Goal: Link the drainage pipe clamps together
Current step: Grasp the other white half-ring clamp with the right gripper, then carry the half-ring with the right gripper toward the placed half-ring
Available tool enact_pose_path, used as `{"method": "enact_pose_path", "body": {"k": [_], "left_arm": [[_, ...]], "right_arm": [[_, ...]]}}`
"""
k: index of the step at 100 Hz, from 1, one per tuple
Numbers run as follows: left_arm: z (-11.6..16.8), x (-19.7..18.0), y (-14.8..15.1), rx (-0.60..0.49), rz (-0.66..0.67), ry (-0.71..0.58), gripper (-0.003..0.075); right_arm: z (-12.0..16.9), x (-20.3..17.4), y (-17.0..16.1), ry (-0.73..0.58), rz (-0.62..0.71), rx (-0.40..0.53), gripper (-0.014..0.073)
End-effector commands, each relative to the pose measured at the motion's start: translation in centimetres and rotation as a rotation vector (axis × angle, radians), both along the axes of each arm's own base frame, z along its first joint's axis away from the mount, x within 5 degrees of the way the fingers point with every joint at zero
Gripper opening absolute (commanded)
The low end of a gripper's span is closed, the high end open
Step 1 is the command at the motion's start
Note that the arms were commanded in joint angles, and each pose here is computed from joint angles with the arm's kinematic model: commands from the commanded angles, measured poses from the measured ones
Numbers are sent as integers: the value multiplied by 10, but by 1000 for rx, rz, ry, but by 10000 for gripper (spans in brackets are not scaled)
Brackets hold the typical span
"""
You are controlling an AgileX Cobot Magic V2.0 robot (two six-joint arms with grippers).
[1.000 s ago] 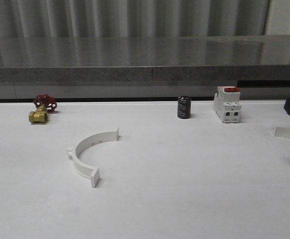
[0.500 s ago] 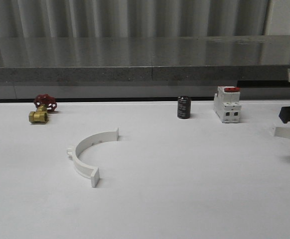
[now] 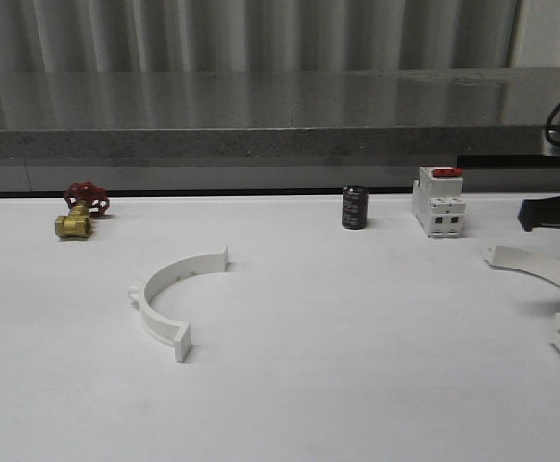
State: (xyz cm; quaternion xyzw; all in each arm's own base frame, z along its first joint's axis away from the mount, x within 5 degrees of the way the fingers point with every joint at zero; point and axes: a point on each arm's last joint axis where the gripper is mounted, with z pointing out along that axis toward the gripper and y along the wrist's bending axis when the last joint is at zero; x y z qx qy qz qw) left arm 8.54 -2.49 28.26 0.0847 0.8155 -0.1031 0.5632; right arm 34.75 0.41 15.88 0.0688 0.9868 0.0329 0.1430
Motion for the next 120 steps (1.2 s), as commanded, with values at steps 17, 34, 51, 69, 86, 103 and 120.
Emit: {"method": "enact_pose_path", "body": {"k": [17,34,51,69,86,103,120], "left_arm": [[15,2,0,-28,4,-90,-20],[15,2,0,-28,4,-90,-20],[15,2,0,-28,4,-90,-20],[15,2,0,-28,4,-90,-20],[15,2,0,-28,4,-90,-20],[15,2,0,-28,4,-90,-20],[15,2,0,-28,4,-90,-20]], "right_arm": [[49,2,68,-136,25,97,69],[67,2,117,-194,15,123,69],[76,6,147,-216,-45,81,69],[65,10,181,-167,-45,6,69],[53,12,209,-151,-35,13,69],[47,13,227,-146,-14,15,69],[46,11,236,-152,-8,29,69]]}}
